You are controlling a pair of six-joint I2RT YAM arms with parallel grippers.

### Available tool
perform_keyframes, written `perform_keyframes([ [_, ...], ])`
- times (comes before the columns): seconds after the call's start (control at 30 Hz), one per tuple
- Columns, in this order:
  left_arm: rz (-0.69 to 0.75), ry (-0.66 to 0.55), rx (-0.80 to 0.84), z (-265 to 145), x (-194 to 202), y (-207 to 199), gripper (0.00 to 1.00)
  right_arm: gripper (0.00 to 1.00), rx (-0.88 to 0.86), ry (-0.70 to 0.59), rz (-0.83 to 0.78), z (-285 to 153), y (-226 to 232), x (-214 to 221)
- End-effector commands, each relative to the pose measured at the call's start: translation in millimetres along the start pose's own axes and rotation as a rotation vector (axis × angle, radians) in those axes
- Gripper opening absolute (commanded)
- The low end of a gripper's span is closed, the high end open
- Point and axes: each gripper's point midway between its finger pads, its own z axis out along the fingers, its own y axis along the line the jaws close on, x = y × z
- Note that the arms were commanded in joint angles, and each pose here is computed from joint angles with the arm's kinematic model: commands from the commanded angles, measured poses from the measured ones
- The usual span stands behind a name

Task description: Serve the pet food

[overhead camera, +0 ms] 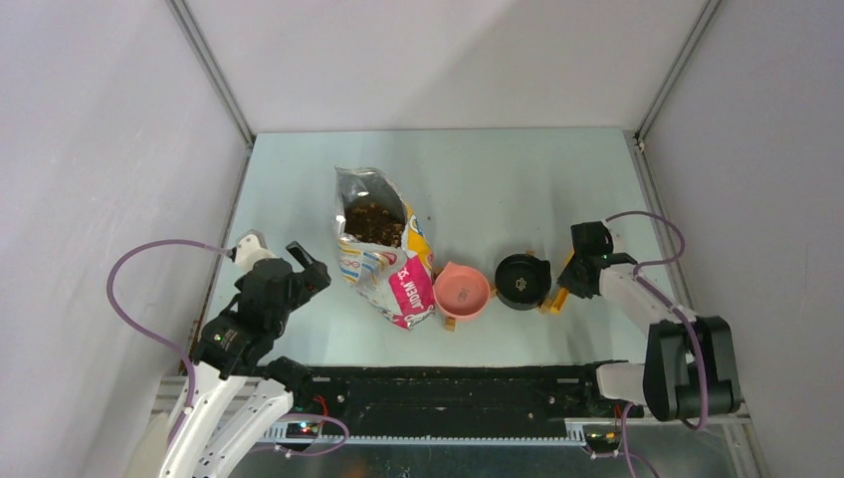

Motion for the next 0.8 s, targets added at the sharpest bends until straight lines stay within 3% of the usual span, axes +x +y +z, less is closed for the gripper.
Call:
perform_keyframes([
  [0.0, -0.020, -0.036, 0.021, -6.3, -12.6, -5.0, 0.99, 0.03, -0.062, -0.131, 0.033, -33.0, 6.1, -34.1],
  [0.2, 0.002, -0.054, 0.132, -16.7, -20.3, -21.7, 0.99, 0.00, -0.357, -0.296, -0.010, -105.2, 39.8, -66.2],
  [0.33, 0.023, -0.059, 0.324, -31.4, -23.6, -51.9, 0.99, 0.00, -0.741, -0.296, -0.124, -178.3, 87.0, -54.2],
  [0.5, 0.030, -0.119, 0.644, -69.5, -40.6, -101.6, 0.99, 0.00, -1.296, -0.105, -0.322, -272.9, 134.0, -1.4],
  [0.63, 0.023, -0.152, 0.957, -112.3, -52.2, -146.8, 0.99, 0.00, -1.551, 0.024, -0.424, -328.7, 146.5, 30.2],
  [0.77, 0.033, -0.112, 1.112, -124.2, -56.5, -181.9, 0.99, 0.00, -1.774, 0.175, -0.530, -380.4, 149.6, 57.6],
])
